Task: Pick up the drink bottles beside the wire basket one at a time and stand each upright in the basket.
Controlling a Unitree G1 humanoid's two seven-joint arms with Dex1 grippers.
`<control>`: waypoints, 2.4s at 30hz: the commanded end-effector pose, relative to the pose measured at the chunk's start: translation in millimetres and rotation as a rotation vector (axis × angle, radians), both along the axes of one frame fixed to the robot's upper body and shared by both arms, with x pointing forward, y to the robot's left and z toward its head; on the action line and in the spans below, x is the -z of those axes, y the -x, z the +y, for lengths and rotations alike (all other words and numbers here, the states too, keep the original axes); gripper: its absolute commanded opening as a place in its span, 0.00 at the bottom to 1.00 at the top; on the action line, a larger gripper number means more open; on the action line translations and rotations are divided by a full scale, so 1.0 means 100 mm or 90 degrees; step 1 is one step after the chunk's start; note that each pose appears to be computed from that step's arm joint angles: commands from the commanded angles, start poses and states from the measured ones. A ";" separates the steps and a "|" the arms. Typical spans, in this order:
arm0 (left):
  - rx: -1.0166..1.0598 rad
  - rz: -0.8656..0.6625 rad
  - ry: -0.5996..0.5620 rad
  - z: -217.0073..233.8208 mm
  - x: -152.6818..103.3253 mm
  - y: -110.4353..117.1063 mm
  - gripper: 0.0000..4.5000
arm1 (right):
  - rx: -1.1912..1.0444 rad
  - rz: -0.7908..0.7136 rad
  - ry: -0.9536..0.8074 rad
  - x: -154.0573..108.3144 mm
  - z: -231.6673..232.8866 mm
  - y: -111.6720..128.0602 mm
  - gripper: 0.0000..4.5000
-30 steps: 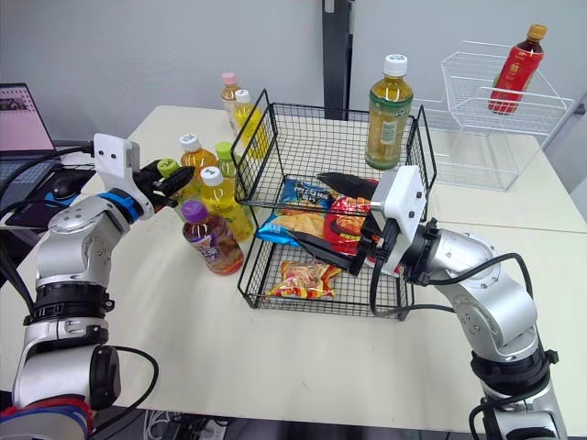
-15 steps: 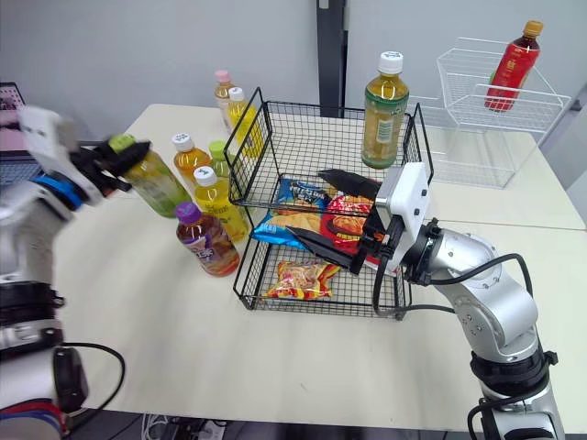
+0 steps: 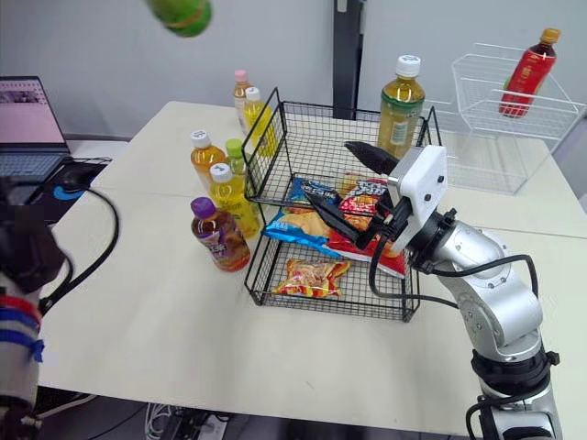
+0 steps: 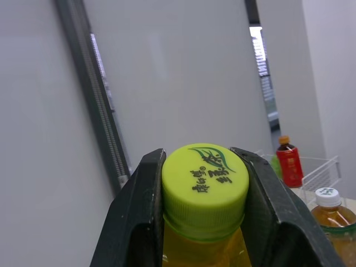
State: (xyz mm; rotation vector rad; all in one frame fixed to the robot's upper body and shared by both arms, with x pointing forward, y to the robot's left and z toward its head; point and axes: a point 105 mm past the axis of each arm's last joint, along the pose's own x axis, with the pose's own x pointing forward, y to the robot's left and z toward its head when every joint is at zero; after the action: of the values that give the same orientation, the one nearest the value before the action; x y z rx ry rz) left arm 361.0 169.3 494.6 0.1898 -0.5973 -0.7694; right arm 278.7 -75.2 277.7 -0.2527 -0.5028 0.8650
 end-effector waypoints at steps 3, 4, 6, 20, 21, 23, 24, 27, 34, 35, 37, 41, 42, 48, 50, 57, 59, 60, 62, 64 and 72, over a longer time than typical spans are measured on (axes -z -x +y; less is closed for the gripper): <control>0.058 0.002 0.006 -0.50 -0.01 -0.17 0.30 | 0.064 -0.051 -0.016 -0.10 -0.09 0.07 1.00; 0.065 0.019 0.010 -0.60 0.05 -0.22 0.30 | 0.071 -0.051 -0.020 -0.10 -0.09 0.08 1.00; 0.077 0.030 -0.003 -0.74 0.13 -0.28 0.30 | 0.080 -0.052 -0.024 -0.10 -0.08 0.09 1.00; 0.142 0.171 -0.052 -1.39 0.85 -0.57 0.30 | 0.146 -0.040 -0.030 -0.05 -0.18 0.15 1.00; 0.136 0.177 -0.060 -1.41 0.89 -0.58 0.30 | 0.148 -0.040 -0.029 -0.05 -0.18 0.16 1.00; 0.130 0.184 -0.071 -1.43 0.94 -0.60 0.30 | 0.150 -0.040 -0.030 -0.05 -0.18 0.16 1.00; 0.125 0.186 -0.076 -1.44 0.96 -0.61 0.30 | 0.150 -0.041 -0.030 -0.05 -0.18 0.17 1.00; 0.121 0.199 -0.088 -1.46 1.02 -0.63 0.30 | 0.151 -0.041 -0.031 -0.06 -0.17 0.18 1.00; 0.134 0.204 -0.078 -1.45 1.06 -0.63 0.75 | 0.139 -0.040 -0.032 -0.06 -0.14 0.18 1.00; 0.136 0.201 -0.063 -1.43 1.01 -0.62 0.81 | 0.137 -0.040 -0.032 -0.06 -0.14 0.18 1.00; 0.142 0.191 -0.034 -1.35 0.90 -0.60 0.94 | 0.132 -0.039 -0.031 -0.05 -0.12 0.18 1.00; 0.154 0.172 -0.005 -1.10 0.76 -0.54 1.00 | 0.115 -0.033 -0.027 -0.04 -0.09 0.19 1.00; 0.149 0.162 0.003 -0.98 0.73 -0.53 1.00 | 0.106 -0.030 -0.024 -0.03 -0.08 0.19 1.00; -0.026 0.067 0.028 0.01 0.68 -0.46 1.00 | 0.017 -0.008 -0.009 -0.03 0.01 0.19 1.00; -0.138 0.049 0.029 0.52 0.76 -0.40 1.00 | -0.034 0.004 -0.001 -0.02 0.07 0.19 1.00; -0.362 0.076 0.055 1.64 1.31 0.22 1.00 | -0.208 0.056 0.038 0.06 0.24 0.26 1.00; -0.393 0.099 0.042 1.77 1.56 0.43 1.00 | -0.229 0.062 0.047 0.07 0.27 0.25 1.00; -0.400 0.107 0.039 1.78 1.64 0.50 1.00 | -0.235 0.063 0.049 0.07 0.27 0.25 1.00; -0.403 0.147 0.059 1.81 1.94 0.72 1.00 | -0.258 0.070 0.052 0.07 0.29 0.24 1.00; -0.412 0.187 0.075 1.80 2.21 0.93 1.00 | -0.271 0.071 0.054 0.07 0.30 0.23 1.00; -0.431 0.268 0.116 1.56 2.67 1.21 1.00 | -0.272 0.059 0.042 0.04 0.34 0.15 1.00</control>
State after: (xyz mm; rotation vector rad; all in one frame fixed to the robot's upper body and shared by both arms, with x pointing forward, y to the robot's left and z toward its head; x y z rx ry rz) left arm 243.4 330.2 212.9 0.0233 -0.1223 -0.0926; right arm 269.0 -42.8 263.2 -0.1380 -0.3885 1.2954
